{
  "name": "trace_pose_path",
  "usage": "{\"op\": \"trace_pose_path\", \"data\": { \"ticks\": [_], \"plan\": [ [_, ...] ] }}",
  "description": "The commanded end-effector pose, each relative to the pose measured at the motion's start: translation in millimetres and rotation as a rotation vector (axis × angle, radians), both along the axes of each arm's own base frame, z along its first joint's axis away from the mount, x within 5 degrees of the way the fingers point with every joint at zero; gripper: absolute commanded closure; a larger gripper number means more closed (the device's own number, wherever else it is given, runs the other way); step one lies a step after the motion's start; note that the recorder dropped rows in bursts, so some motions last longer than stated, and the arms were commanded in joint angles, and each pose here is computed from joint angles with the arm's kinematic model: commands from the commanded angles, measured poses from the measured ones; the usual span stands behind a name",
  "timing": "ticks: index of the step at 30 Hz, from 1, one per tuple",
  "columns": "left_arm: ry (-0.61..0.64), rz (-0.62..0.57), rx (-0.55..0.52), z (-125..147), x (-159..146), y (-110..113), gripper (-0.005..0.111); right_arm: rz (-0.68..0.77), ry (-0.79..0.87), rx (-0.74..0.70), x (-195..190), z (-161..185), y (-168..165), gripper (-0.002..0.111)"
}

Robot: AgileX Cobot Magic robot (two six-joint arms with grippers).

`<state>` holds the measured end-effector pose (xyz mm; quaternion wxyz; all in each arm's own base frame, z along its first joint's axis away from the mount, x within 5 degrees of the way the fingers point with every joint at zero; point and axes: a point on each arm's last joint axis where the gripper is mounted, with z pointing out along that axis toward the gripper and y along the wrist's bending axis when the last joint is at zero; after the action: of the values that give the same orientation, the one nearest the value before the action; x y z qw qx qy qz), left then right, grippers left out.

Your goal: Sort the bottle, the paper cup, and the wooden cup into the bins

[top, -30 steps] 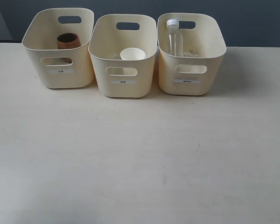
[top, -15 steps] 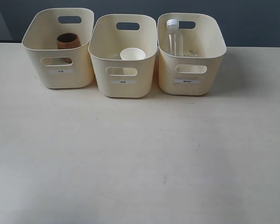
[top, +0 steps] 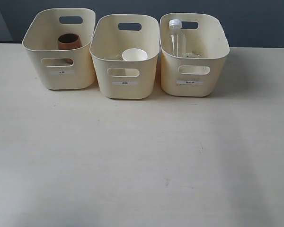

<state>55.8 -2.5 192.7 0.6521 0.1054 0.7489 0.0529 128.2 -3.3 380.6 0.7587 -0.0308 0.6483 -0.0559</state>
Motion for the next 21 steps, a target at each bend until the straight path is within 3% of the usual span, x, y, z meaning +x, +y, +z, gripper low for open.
{"op": "trace_pose_path", "data": {
  "ticks": [1,4,11,16,21],
  "plan": [
    [-0.009,0.003,0.000,0.3,-0.2,0.2,0.107,-0.010,-0.086,-0.016,-18.9,-22.3,-0.3,0.109],
    [-0.009,0.003,0.000,0.3,-0.2,0.2,0.107,-0.007,-0.117,0.012,-38.4,-37.8,0.0,0.109],
    [-0.009,0.003,0.000,0.3,-0.2,0.2,0.107,0.044,-0.203,0.232,-83.2,-63.6,0.6,0.109],
    [-0.007,0.003,0.001,0.1,-0.3,0.2,0.107,0.056,-0.182,0.230,-93.7,-77.7,2.3,0.109],
    [-0.007,0.003,0.001,0.1,-0.3,0.2,0.107,0.028,-0.074,0.111,-91.2,-97.9,3.0,0.109]
  ]
}}
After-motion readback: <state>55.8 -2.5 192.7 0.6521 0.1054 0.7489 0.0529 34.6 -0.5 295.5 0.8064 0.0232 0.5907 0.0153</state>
